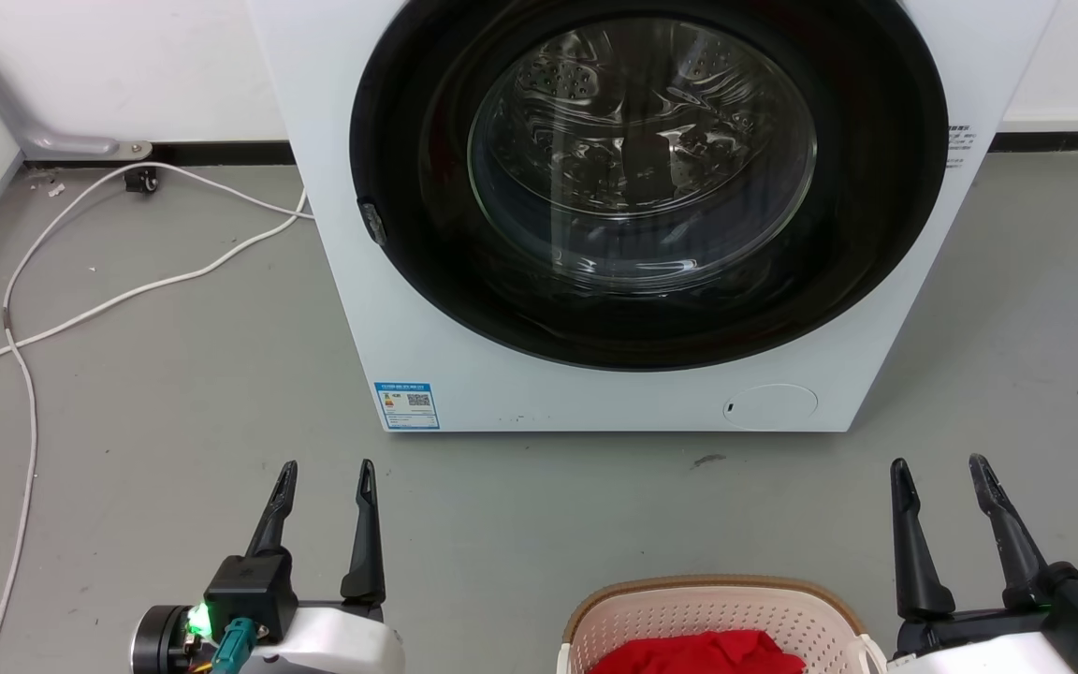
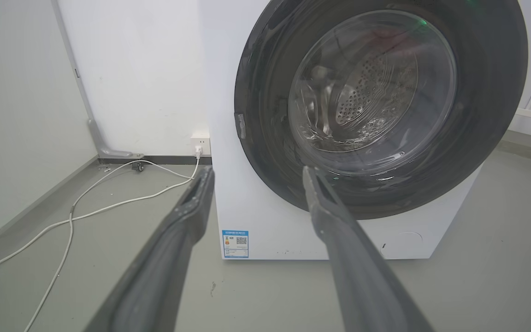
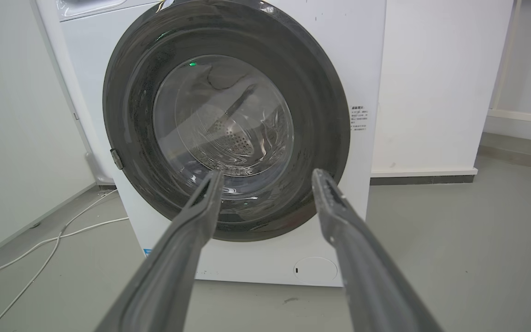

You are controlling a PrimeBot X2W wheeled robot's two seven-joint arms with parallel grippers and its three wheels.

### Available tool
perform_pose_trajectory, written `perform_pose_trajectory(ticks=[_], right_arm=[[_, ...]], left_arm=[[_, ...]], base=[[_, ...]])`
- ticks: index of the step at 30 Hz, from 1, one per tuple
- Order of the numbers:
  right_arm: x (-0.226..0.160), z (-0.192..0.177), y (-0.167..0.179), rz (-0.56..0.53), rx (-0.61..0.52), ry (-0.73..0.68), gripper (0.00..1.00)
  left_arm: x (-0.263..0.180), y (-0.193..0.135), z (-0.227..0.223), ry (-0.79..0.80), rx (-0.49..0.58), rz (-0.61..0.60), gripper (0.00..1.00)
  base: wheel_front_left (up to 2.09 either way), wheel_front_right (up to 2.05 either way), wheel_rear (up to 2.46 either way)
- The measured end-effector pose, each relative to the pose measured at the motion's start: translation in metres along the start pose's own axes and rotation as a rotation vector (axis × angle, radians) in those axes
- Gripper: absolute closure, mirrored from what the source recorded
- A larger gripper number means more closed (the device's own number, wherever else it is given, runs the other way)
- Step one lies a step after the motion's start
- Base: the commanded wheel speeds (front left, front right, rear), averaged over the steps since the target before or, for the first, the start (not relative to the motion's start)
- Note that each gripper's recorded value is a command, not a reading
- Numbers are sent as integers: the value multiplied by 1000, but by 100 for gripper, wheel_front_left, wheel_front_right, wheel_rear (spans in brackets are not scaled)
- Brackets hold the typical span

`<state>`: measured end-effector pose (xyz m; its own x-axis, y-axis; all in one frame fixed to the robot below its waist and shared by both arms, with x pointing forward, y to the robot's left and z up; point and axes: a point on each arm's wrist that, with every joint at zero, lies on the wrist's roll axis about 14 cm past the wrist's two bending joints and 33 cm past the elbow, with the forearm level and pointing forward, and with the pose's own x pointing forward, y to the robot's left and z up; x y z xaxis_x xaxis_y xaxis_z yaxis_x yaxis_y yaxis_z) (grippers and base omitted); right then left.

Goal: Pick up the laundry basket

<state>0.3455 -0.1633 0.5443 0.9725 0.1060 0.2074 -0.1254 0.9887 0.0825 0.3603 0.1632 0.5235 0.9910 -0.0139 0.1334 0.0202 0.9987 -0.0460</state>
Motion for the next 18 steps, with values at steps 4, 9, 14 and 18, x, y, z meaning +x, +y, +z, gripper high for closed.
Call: perform_pose_trajectory(ticks=[4, 9, 14, 18], right_arm=[[0, -1, 0, -1, 5, 4, 0], [-1, -12, -7, -21, -6, 39, 0], [-3, -38, -21, -49, -61, 126, 0], [1, -66, -33, -62, -122, 217, 0]], left_arm=[[0, 0, -1, 4, 1, -4, 0], [1, -10, -10, 29, -8, -44, 0], [3, -34, -36, 110, -18, -135, 0], [15, -51, -57, 172, -34, -197, 0]], base=[[0, 0, 0], [0, 0, 0], [0, 0, 0], [0, 0, 0]])
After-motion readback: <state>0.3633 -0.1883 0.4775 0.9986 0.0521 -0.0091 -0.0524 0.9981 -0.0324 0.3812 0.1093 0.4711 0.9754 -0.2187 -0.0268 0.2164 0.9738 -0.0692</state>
